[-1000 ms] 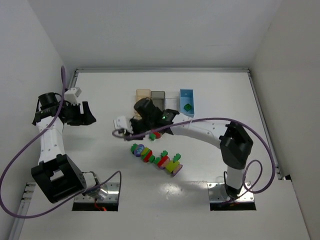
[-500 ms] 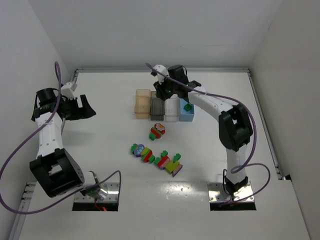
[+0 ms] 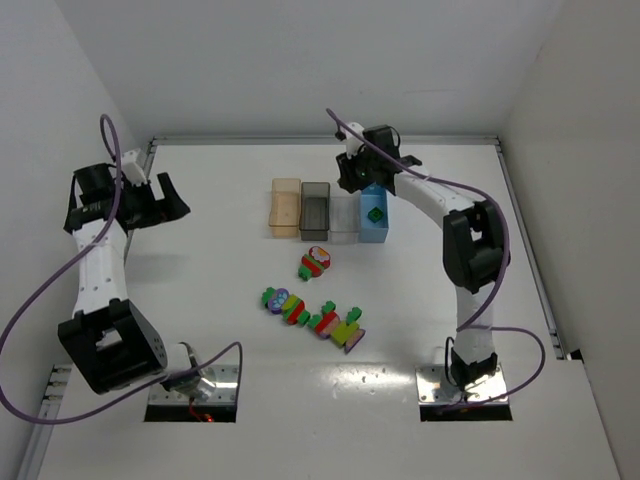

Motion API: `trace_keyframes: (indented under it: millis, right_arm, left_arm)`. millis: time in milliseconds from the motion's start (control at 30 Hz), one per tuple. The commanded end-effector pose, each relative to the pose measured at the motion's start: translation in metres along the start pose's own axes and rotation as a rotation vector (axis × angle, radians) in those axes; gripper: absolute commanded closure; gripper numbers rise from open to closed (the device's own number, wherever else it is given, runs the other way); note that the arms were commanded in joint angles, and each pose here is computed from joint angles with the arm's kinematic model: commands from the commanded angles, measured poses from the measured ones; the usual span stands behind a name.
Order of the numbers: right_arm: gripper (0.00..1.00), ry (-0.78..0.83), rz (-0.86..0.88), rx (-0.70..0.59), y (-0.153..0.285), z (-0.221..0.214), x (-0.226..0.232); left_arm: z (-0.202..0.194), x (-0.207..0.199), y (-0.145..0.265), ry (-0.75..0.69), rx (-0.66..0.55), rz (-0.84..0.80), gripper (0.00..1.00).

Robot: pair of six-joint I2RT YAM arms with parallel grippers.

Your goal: Sort the legos into containers by color

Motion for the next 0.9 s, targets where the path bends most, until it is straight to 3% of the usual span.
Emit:
trace_keyframes:
  millis: [0,133,233,433,700,867]
  right_arm:
    - [0.75,-0.061,-0.024,-0.047,0.004,0.010,-0.016]
    - [0.75,-0.086,-0.030,-0.040,0.006,0.004,-0.024]
    - [0.75,-0.101,-0.027,-0.042,0.007,0.003,-0.027]
    - [0.75,-0.111,-0.021,-0.027,0.007,-0.005,-0.028]
    - [0.75,-0.105,0.022,-0.017,0.005,-0.012,-0.023]
    - [0.75,-0.069,0.064,0.005,0.002,-0.019,-0.010]
  left_arm:
    - [0.050,-0.016,0.031,-0.093,-0.282,0.077,0.00]
    - [0.057,-0.028,0.057,-0.223,-0.419,0.081,0.00]
    - [0.050,-0.038,0.060,-0.246,-0.452,0.030,0.00]
    - [0.043,-0.049,0.044,-0.284,-0.389,-0.036,0.00]
    - [0.039,-0.043,0.023,-0.146,-0.300,-0.013,0.00]
    - [0.039,-0.040,0.020,-0.141,-0.293,-0.002,0.00]
Point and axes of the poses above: each gripper's point midway between its finger pads, its own y axis back along the fingers, its own x axis along the line the jaws close on, z = x × y, the point moved 6 cm from there along y, back along the fingers, and after that the axes turned 4 degrees about y, right-handed, at the moved point
